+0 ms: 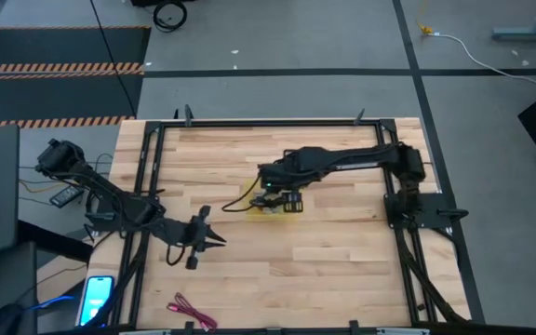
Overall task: Pick and place USB-C Cables
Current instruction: Put the red charger cable into the yellow transparent bin
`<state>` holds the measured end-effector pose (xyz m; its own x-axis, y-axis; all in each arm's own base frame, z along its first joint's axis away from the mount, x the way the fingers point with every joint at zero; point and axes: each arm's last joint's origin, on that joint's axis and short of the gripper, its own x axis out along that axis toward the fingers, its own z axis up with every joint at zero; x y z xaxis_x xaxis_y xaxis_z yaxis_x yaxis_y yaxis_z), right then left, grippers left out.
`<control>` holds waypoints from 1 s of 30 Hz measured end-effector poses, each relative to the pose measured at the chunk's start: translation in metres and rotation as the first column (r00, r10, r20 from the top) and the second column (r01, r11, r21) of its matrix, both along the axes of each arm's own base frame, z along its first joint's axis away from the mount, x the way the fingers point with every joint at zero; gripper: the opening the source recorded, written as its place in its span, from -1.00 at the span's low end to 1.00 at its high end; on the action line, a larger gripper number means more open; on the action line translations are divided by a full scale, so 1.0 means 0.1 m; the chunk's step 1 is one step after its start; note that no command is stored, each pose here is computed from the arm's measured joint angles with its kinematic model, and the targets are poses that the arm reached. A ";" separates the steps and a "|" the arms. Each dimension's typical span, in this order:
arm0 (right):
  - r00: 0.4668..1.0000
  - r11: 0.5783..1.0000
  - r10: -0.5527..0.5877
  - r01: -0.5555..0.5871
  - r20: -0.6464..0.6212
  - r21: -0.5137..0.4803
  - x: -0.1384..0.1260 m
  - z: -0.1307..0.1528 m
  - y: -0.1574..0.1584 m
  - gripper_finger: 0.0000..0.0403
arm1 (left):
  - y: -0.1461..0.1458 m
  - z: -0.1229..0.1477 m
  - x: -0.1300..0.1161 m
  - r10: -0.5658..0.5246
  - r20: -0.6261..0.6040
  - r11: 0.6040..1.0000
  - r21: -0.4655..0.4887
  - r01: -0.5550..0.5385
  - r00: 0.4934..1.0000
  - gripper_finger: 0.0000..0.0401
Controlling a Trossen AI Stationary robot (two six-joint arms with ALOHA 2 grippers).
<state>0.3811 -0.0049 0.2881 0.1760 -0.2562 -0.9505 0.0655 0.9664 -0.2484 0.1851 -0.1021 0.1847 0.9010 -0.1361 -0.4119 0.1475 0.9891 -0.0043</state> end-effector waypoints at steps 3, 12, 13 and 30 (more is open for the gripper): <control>0.999 0.999 -0.043 0.042 0.023 0.012 -0.17 0.18 0.06 0.32 | -0.01 -0.01 -0.01 -0.016 -0.025 0.998 -0.055 0.014 1.000 -0.75; 0.995 0.998 -0.064 0.065 0.072 -0.007 -0.65 0.35 0.19 0.32 | -0.19 -0.01 -0.11 -0.226 -0.102 0.937 -0.296 0.187 0.969 -0.75; 0.995 0.998 -0.070 0.070 0.067 -0.006 -0.71 0.34 0.19 0.32 | -0.21 -0.01 -0.12 -0.233 -0.103 0.931 -0.311 0.191 0.967 -0.75; 0.986 0.989 -0.136 0.130 0.100 0.066 -1.31 -0.26 0.17 0.31 | -0.64 0.13 -0.40 -0.302 -0.219 0.759 -0.644 0.095 0.928 -0.75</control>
